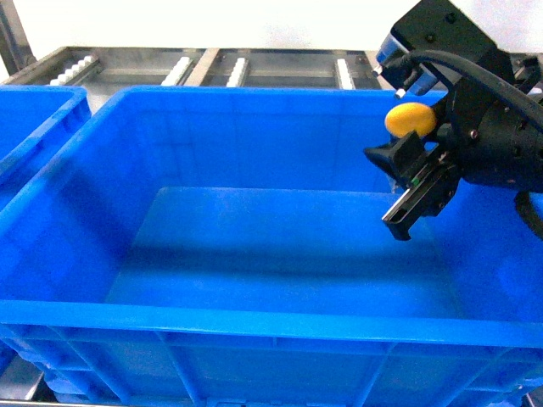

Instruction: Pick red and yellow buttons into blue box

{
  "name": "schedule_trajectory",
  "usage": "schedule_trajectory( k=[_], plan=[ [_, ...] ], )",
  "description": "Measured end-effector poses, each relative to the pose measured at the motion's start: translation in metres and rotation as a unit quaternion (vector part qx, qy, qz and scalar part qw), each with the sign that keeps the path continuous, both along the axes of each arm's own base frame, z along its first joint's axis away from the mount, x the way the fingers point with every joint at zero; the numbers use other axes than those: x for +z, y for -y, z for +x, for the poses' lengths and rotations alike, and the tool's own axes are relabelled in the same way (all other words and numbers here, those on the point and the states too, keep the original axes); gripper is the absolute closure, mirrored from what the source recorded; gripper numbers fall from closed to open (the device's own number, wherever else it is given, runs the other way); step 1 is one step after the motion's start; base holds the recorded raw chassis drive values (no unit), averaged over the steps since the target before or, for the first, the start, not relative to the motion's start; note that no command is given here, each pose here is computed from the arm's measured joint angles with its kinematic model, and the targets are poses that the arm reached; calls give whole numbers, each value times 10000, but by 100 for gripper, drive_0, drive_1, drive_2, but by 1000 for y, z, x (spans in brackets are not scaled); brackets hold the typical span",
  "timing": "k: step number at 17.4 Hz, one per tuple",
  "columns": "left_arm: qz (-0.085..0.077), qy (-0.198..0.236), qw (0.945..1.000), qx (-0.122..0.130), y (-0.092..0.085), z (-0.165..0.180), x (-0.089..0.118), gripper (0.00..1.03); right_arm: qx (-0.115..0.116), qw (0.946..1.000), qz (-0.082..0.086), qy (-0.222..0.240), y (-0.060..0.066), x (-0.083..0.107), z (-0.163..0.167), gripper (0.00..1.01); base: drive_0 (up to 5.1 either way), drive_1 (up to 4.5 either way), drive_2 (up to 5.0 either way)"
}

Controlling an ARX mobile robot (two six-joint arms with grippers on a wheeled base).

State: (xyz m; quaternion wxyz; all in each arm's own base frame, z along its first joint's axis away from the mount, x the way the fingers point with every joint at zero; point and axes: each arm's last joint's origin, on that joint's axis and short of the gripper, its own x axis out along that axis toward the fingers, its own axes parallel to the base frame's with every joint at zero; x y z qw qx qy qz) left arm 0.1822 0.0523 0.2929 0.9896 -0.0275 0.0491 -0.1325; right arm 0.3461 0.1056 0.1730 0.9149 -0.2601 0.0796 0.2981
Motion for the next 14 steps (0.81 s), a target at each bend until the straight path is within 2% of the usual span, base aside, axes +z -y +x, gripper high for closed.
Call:
schedule_trajectory(
  k=[3, 14],
  plan=[
    [2, 3, 10000, 2, 0, 0, 0, 79, 63, 9996, 157, -240, -3, -2, 1, 66, 0, 0, 0],
    [1, 2, 10000, 2, 0, 0, 0, 80, 53, 9993, 209, -297, -4, -2, 0, 66, 0, 0, 0]
  ],
)
